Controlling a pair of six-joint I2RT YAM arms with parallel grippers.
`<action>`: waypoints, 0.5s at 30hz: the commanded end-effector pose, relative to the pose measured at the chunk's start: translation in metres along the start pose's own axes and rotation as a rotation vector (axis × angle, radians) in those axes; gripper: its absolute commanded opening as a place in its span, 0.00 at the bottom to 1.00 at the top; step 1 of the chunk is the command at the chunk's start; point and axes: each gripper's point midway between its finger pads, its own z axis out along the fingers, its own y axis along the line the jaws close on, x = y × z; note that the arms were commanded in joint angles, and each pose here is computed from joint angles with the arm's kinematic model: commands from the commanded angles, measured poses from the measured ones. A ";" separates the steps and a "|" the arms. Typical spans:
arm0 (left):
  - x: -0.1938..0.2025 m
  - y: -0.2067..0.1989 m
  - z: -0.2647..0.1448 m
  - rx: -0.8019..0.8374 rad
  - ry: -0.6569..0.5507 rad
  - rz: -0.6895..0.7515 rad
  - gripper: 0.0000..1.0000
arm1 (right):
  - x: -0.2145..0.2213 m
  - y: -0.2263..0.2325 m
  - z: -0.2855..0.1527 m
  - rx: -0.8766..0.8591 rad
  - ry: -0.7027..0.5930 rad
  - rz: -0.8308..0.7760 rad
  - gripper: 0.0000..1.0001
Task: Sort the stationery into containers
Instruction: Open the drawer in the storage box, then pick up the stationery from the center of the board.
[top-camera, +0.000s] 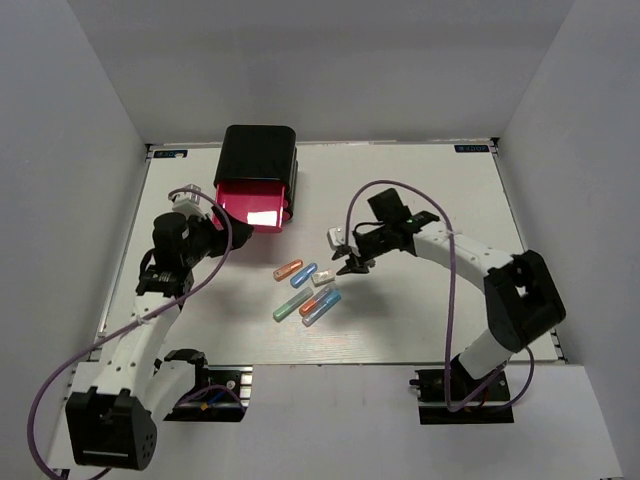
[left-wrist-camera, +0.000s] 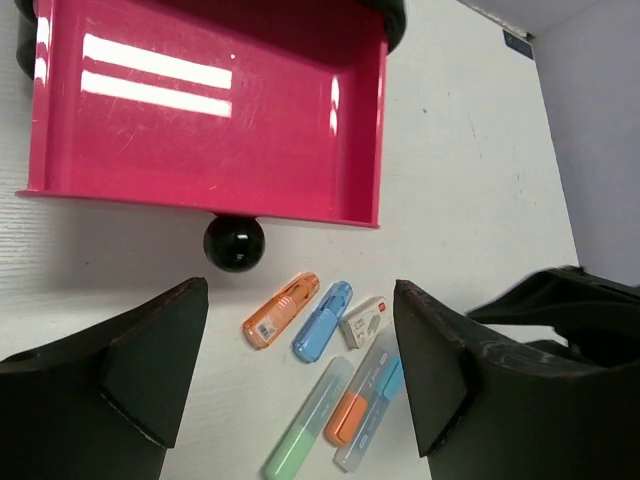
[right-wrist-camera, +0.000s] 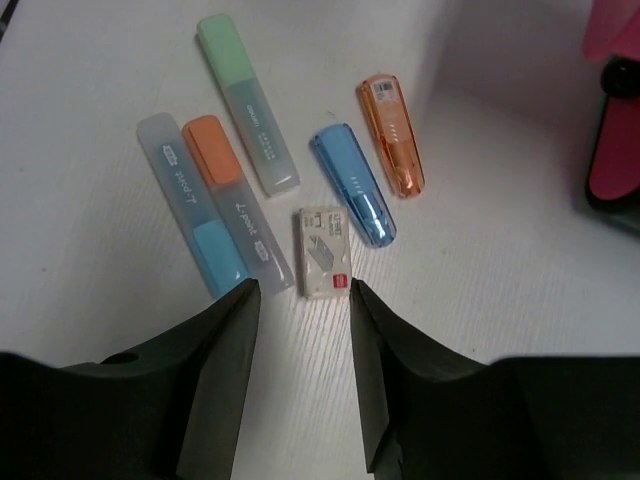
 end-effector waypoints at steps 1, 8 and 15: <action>0.017 0.010 -0.013 -0.038 0.040 0.019 0.84 | -0.011 -0.026 0.018 0.018 0.027 -0.113 0.48; 0.025 0.012 -0.043 -0.083 0.036 0.024 0.76 | 0.005 -0.036 0.053 -0.022 0.087 -0.125 0.46; 0.031 0.011 -0.065 -0.086 -0.027 -0.030 0.76 | 0.031 -0.025 0.069 -0.071 0.139 -0.114 0.46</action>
